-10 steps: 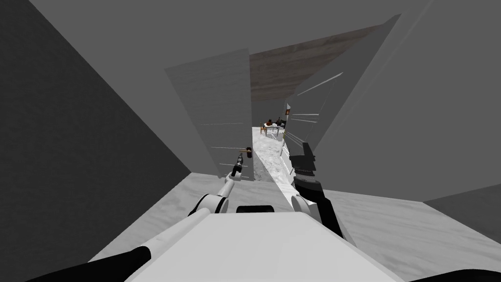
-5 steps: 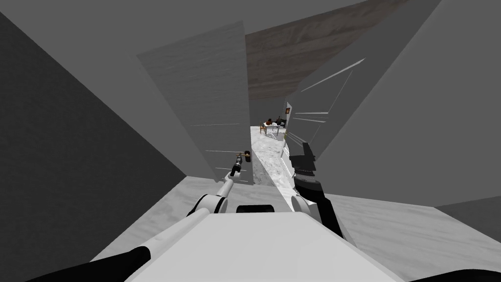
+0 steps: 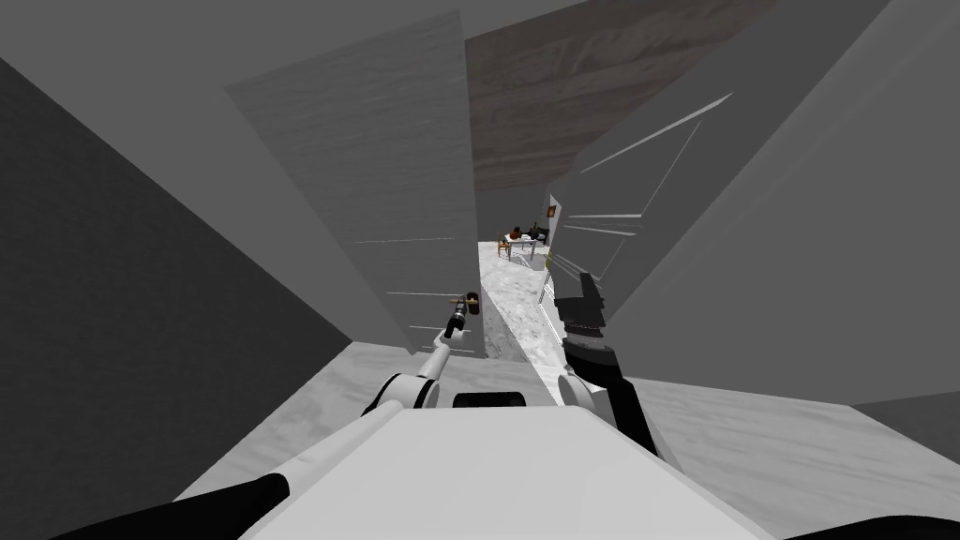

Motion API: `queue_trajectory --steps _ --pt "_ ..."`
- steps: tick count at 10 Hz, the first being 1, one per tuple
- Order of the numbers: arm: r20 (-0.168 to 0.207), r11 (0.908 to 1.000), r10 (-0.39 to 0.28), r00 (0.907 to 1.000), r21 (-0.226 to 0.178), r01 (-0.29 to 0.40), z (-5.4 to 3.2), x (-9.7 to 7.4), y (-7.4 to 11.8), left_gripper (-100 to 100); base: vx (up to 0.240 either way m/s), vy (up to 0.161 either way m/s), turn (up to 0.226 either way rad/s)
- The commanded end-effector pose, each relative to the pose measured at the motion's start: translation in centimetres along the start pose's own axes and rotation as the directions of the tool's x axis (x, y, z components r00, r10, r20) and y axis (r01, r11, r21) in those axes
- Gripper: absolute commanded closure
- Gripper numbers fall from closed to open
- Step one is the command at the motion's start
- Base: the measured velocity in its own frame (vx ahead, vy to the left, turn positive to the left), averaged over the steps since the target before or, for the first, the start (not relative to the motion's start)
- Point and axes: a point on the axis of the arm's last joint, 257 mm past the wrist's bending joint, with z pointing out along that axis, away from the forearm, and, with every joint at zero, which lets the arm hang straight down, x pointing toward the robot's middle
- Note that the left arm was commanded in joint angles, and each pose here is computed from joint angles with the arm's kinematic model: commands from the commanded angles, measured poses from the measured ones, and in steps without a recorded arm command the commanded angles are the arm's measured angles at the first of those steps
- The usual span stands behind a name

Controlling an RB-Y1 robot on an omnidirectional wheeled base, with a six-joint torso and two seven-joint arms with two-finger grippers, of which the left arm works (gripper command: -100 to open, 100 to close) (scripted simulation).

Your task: Push the door open

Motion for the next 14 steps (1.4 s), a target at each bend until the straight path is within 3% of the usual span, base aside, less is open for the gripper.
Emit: queue_trajectory --steps 1,5,14 --pt "0.0 1.0 0.0 1.0 -0.001 0.0 0.0 0.0 0.0 100 -0.012 0.003 -0.007" --pt "0.0 1.0 0.0 1.0 -0.001 0.0 0.0 0.0 0.0 100 -0.001 0.001 -0.001" --pt "0.086 0.9997 0.023 0.996 -0.005 -0.023 -0.24 -5.8 0.1 100 0.135 -0.065 0.033"
